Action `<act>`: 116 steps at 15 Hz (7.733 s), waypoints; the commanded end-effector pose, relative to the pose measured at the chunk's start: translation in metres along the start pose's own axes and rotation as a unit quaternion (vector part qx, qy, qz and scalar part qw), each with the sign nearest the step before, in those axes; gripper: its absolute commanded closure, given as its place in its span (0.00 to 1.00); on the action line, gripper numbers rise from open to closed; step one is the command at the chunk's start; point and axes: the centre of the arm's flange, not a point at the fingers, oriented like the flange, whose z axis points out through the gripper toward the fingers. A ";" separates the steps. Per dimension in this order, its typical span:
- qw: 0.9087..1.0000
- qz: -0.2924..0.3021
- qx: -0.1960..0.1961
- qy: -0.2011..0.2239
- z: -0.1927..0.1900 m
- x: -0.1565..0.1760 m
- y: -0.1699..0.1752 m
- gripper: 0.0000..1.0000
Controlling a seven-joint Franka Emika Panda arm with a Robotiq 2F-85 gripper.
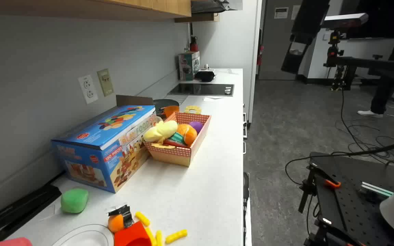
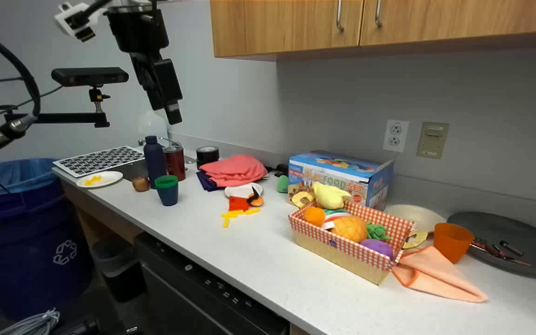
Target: Open the left upper cabinet door
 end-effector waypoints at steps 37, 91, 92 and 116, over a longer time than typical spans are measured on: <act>0.997 -0.043 -0.068 0.016 0.000 0.004 0.009 0.00; 0.993 -0.004 -0.087 0.080 -0.137 0.074 -0.001 0.00; 0.994 -0.006 -0.084 0.074 -0.147 0.082 0.007 0.00; 0.987 -0.063 -0.018 0.148 -0.154 0.170 0.052 0.00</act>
